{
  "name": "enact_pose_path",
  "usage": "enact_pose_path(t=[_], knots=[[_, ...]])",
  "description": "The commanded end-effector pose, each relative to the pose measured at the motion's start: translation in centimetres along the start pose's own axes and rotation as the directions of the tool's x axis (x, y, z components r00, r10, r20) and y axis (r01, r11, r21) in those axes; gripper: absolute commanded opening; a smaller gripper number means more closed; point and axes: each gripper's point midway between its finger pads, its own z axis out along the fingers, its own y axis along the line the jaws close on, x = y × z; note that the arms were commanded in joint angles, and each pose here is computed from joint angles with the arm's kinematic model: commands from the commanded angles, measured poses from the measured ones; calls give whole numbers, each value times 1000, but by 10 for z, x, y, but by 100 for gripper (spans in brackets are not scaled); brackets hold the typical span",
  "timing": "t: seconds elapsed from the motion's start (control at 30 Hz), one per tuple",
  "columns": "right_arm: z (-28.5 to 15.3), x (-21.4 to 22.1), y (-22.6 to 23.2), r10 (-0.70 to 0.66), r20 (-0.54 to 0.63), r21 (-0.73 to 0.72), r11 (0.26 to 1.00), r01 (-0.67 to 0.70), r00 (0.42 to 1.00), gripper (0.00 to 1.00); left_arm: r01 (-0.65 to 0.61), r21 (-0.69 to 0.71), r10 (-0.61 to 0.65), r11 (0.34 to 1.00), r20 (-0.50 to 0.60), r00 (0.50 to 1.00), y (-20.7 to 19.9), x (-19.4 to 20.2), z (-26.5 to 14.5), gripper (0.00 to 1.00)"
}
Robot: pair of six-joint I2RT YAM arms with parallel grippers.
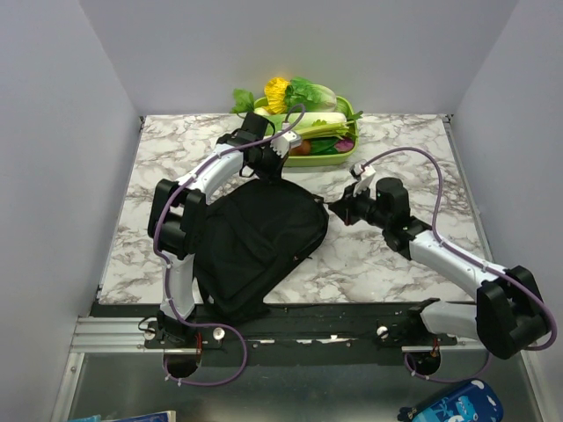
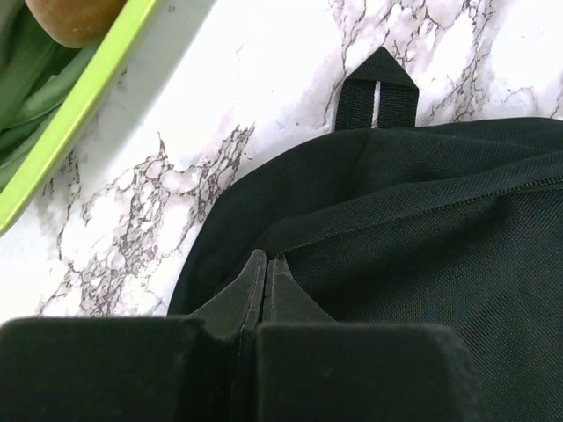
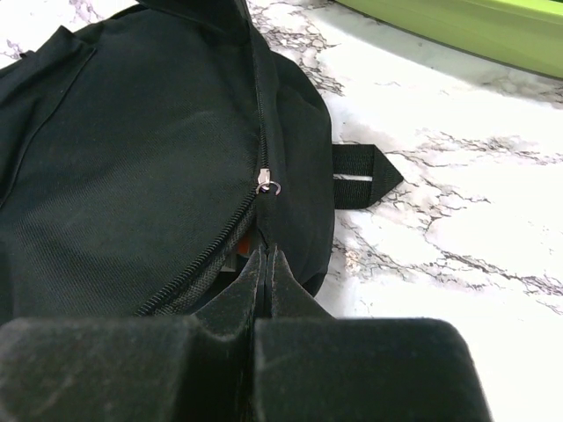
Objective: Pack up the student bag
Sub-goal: Zip the student bag at the center of the board.
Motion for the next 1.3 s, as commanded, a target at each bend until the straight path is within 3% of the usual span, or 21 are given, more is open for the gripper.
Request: enact_pose_path(t=[0.0,0.4,0.73,1.0,1.17,1.23,1.27], knots=[[-6,-7,0,20,32,21,1000,-21,999,1,17,-142,-16,990,11,1000,33,-9,-22,0],[-32,24,12,87,-25,47,995,-85,996,1,146,-358,-141,922,42,989,103,10,-46,0],[-28,50,81,44,-118,-117,991,-58,992,1,211,-470,-204,857,67,977,136,28,-68,0],[-34,75,153,-69,-202,-375,927,-12,977,1,229,-455,-212,861,89,973,129,20,-68,0],[-31,67,148,-113,-186,-341,939,44,976,2,183,-368,-157,912,100,982,97,-8,-58,0],[-25,59,135,-104,-179,-252,966,57,978,12,122,-298,-100,947,85,991,62,-28,-45,0],[-23,47,132,-116,-155,-229,970,79,981,22,87,-272,-69,958,76,995,49,-34,-39,0]])
